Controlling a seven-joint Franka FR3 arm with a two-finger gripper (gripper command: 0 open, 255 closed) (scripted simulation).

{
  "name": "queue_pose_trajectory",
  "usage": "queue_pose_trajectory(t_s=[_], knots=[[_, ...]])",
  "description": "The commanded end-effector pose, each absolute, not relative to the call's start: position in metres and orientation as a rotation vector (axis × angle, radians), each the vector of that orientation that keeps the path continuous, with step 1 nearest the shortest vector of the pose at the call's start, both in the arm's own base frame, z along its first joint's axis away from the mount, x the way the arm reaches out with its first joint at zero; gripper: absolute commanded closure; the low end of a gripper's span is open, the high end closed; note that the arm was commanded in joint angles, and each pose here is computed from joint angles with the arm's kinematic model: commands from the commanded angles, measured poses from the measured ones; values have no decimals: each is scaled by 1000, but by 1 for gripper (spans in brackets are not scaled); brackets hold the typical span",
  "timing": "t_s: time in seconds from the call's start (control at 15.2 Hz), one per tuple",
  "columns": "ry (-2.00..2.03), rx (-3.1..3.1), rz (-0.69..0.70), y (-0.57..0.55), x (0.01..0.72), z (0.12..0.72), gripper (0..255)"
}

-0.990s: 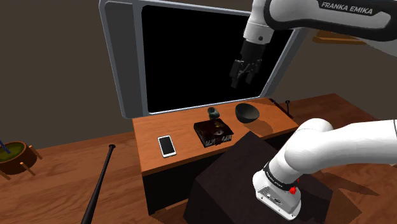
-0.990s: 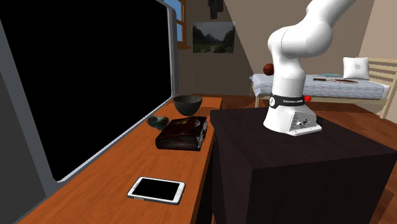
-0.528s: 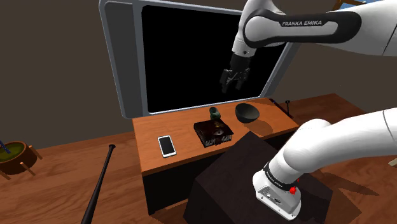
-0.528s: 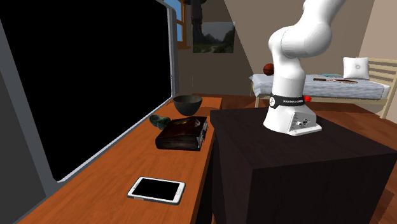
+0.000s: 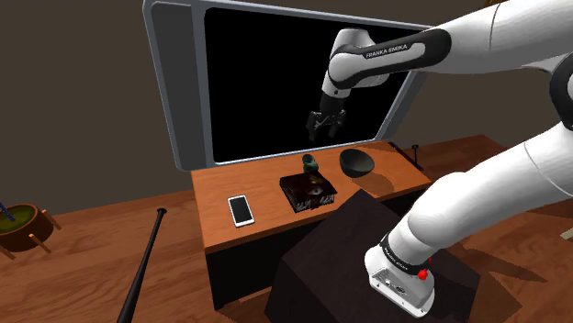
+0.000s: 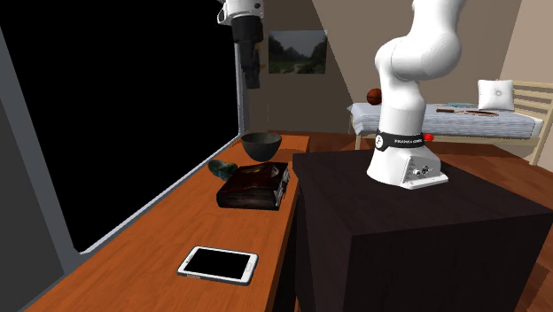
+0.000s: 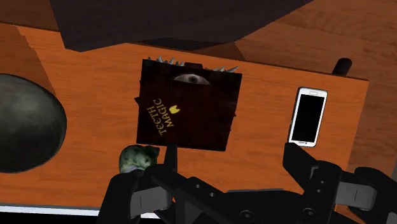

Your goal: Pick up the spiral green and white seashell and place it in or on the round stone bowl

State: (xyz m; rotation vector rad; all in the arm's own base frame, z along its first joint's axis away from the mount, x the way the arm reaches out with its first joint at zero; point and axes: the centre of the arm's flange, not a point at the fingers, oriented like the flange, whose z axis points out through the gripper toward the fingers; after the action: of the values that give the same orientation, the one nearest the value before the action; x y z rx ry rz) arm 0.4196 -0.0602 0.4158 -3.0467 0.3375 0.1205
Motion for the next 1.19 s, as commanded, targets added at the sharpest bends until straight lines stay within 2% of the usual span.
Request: queue_pose_trajectory(t_s=[0.0, 1.12], knots=[[366, -3041, 118, -74, 435, 394, 0], [593, -2981, 116, -179, 538, 224, 0]])
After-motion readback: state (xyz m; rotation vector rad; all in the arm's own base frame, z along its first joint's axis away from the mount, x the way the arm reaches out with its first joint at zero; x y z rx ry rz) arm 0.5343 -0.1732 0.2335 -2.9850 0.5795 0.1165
